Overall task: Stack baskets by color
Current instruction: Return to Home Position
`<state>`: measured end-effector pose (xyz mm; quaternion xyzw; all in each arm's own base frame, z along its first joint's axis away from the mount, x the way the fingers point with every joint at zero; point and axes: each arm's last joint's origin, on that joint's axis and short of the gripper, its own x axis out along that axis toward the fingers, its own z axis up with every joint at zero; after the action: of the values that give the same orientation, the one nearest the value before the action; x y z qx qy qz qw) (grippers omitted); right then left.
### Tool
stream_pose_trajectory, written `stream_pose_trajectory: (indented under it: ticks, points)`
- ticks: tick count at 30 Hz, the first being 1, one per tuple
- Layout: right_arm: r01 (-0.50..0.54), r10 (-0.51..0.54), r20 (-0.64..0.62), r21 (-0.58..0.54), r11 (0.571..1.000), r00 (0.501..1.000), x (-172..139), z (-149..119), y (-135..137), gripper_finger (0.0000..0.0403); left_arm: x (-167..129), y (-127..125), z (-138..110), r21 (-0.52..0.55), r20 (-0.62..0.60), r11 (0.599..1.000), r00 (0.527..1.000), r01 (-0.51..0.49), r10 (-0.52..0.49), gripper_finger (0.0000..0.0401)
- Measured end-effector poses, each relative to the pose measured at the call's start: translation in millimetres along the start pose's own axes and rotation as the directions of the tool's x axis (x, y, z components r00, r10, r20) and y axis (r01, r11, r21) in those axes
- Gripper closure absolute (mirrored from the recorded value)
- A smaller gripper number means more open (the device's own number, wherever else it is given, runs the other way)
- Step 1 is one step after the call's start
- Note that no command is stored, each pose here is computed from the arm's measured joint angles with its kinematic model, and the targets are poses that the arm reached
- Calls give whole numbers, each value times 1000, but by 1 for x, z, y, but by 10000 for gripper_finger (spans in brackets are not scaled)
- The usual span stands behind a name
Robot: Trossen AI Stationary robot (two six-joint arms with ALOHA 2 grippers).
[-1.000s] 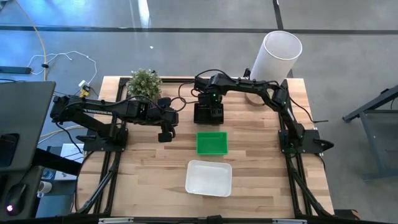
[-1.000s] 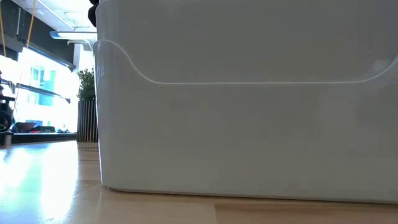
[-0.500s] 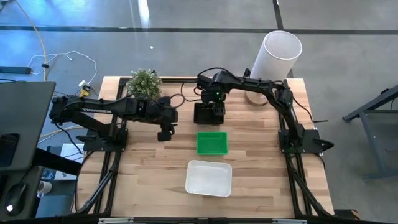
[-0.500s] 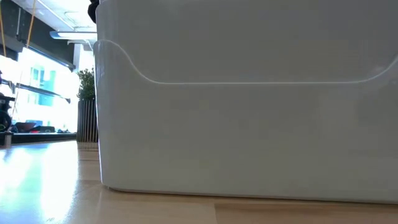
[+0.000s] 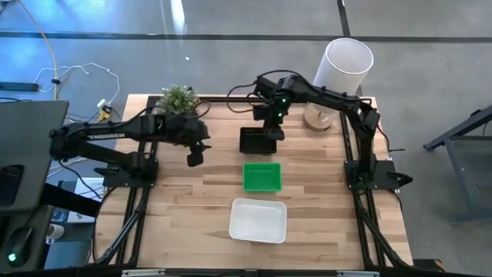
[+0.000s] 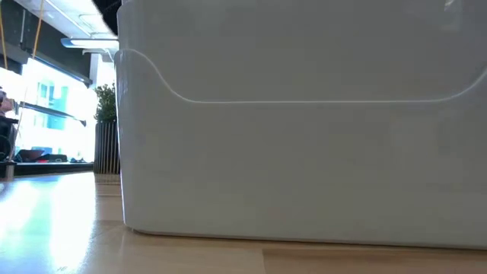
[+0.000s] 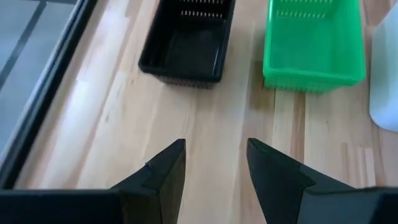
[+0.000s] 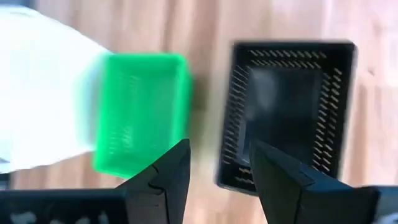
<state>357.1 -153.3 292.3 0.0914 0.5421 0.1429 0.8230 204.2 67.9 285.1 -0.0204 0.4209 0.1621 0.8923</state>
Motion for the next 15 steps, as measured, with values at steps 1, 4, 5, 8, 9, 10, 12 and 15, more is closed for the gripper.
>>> stream_pose_trajectory:
  ticks: [1,4,5,8,9,10,12,15]
  points:
    - [-27,27,19,-5,1000,999,-2,0,1,251,0,0,-8,-14,12,1000,1000,-2,2,245]
    - [-34,34,27,8,999,999,-5,-1,2,251,-2,-1,-29,-53,70,999,998,-4,8,245]
    - [-28,28,23,17,999,999,-5,-1,2,251,-4,-1,-35,-66,91,998,996,-3,9,245]
    - [-7,7,10,33,999,1000,-4,0,2,251,-11,-2,-48,-104,179,995,984,2,17,245]
    - [8,-8,1,39,999,1000,-3,0,3,251,-14,-2,-53,-118,207,993,978,6,19,245]
    - [25,-25,-7,50,998,1000,-3,0,3,251,-16,-2,-57,-129,234,992,972,9,22,245]
    - [59,-58,-21,63,996,998,-3,0,5,251,-20,-2,-65,-139,283,990,959,14,26,245]
    - [79,-77,-24,65,995,997,-7,0,10,251,-23,-3,-78,-148,333,989,942,19,32,245]
